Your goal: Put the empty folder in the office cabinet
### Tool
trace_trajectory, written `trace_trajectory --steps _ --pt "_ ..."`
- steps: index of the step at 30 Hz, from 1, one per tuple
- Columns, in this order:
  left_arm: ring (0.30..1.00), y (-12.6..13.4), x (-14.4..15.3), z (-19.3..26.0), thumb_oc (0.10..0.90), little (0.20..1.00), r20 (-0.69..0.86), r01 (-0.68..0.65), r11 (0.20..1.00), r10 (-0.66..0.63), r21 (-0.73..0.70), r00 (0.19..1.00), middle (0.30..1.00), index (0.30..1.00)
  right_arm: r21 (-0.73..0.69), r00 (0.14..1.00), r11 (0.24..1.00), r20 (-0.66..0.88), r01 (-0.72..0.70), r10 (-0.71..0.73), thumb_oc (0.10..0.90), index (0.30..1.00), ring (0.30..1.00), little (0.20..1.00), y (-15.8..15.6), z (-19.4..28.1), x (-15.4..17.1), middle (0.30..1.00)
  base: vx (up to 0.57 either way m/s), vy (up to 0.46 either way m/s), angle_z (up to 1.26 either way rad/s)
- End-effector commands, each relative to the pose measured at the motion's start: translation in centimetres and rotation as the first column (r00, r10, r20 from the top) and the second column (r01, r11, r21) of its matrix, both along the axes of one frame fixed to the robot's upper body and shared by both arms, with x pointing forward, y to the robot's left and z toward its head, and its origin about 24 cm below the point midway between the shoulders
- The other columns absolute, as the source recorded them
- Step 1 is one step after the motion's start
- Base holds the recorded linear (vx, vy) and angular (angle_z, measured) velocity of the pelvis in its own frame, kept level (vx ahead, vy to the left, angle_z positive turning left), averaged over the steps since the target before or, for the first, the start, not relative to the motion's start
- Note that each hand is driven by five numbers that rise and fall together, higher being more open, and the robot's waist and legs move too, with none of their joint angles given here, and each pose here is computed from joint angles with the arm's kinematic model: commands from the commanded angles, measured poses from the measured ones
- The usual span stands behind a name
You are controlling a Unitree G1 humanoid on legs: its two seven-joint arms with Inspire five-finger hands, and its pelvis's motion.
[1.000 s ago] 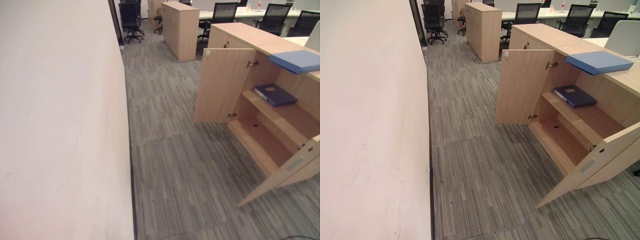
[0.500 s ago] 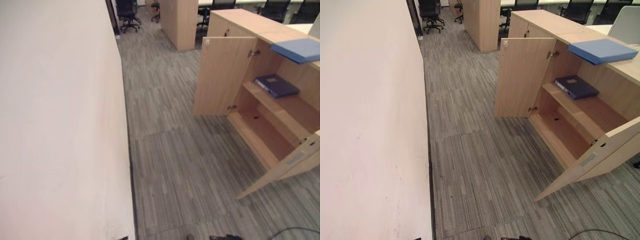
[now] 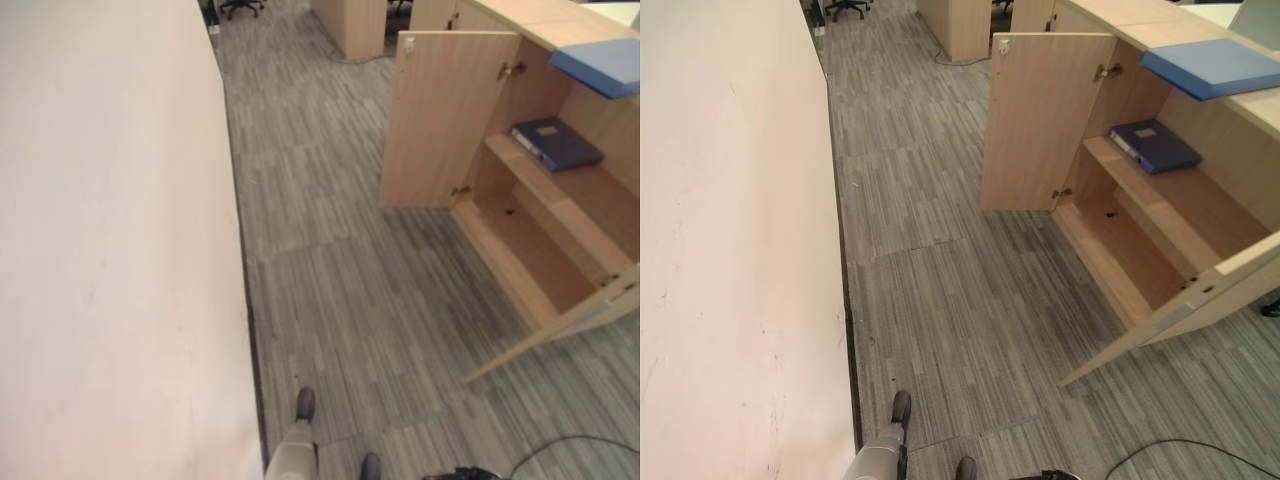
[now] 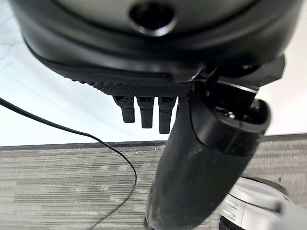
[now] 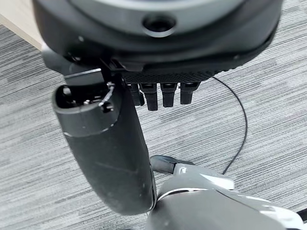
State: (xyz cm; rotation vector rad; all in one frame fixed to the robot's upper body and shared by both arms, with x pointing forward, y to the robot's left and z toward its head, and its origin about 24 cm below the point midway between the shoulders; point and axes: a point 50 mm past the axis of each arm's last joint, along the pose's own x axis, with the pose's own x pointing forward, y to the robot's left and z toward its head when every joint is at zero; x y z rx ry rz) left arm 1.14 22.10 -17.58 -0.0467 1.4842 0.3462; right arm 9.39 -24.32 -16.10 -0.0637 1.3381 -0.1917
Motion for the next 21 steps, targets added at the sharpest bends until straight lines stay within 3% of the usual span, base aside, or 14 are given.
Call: trace_trajectory --steps 1,6,10,16,21 --pt "0.9 2.0 -1.3 0.4 0.8 0.9 -0.015 0.013 0.998 -0.012 0.065 1.0 0.9 0.9 -0.007 0.999 1.0 -0.029 -0.018 0.018 0.8 0.9 0.9 0.9 -0.1 -0.3 -1.5 0.9 0.44 0.314 -0.69" --pt "0.9 2.1 -3.7 0.6 0.8 0.9 -0.081 0.005 0.998 0.0 0.059 0.997 0.9 0.9 0.032 0.99 0.997 -0.119 -0.072 0.075 0.8 0.9 0.9 0.9 0.6 -0.8 -3.8 0.9 0.41 0.374 -0.68" --pt "0.9 2.6 -4.2 0.7 0.8 0.9 -0.096 -0.013 0.998 0.019 0.064 0.995 0.9 0.9 0.034 0.994 0.997 -0.083 -0.064 0.067 0.8 0.9 0.9 0.9 0.3 -0.6 -3.0 0.9 0.27 0.448 -0.49" --pt "0.9 3.4 -5.4 1.1 0.8 0.9 -0.11 -0.069 0.993 0.079 0.092 0.991 0.9 0.9 0.026 0.993 0.998 0.098 -0.066 0.063 0.8 0.9 0.9 0.9 1.0 0.2 1.4 0.9 0.27 0.321 0.08" --pt "0.9 2.7 -5.5 0.9 0.8 0.9 -0.099 -0.091 0.993 0.098 0.079 0.99 0.9 0.9 0.044 0.97 0.998 0.241 -0.047 0.035 0.8 0.9 0.9 0.9 1.7 1.4 5.3 0.9 0.26 -0.084 0.16"
